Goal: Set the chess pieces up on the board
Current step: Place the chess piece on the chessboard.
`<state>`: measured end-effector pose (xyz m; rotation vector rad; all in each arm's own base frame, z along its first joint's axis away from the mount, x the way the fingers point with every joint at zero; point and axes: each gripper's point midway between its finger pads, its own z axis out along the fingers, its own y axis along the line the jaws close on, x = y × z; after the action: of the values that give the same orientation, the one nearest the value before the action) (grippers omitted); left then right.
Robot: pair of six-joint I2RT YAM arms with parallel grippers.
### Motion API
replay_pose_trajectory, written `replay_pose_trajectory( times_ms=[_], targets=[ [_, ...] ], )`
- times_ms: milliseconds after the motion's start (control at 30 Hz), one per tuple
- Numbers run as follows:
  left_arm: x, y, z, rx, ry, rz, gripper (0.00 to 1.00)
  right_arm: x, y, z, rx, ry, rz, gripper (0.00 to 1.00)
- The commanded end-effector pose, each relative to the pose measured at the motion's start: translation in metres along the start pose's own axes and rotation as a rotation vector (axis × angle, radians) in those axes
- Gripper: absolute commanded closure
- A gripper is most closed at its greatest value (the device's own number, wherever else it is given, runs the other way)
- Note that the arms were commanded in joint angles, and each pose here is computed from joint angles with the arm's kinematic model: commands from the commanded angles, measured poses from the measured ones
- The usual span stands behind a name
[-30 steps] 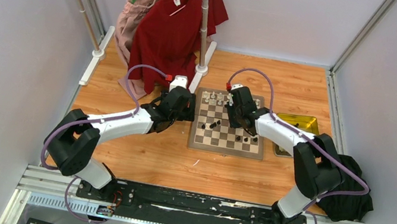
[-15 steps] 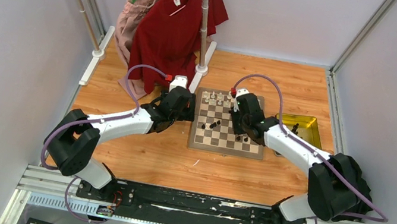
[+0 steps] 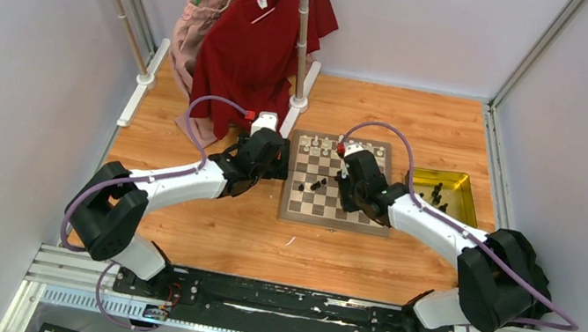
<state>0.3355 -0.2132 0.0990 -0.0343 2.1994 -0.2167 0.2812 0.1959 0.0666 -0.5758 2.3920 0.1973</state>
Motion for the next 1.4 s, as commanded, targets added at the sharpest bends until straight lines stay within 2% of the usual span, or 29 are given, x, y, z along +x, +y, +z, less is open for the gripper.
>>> replay_pose_trajectory(
  times_ms=[0,267,567,800,900,1367],
  targets=[
    [-0.001,0.001,0.000,-0.011,-0.020,-0.006,0.19,0.001,0.008,0.002,-0.020,-0.008,0.007,1.00],
    [0.001,0.001,0.002,-0.011,-0.017,-0.005,0.19,0.004,0.009,0.007,-0.020,0.002,0.004,1.00],
    [0.001,0.001,0.002,-0.009,-0.018,-0.007,0.19,0.008,0.009,0.013,-0.019,0.014,0.001,0.93],
    [0.002,0.001,0.002,-0.008,-0.017,-0.007,0.19,0.000,0.009,0.006,-0.014,-0.013,-0.013,0.77],
    [0.002,0.001,0.001,-0.007,-0.018,-0.008,0.19,-0.006,0.011,0.000,-0.014,-0.024,-0.024,0.74],
    [-0.003,0.000,0.000,-0.003,-0.028,-0.007,0.18,-0.049,0.022,0.007,-0.028,-0.075,-0.070,0.72]
  ],
)
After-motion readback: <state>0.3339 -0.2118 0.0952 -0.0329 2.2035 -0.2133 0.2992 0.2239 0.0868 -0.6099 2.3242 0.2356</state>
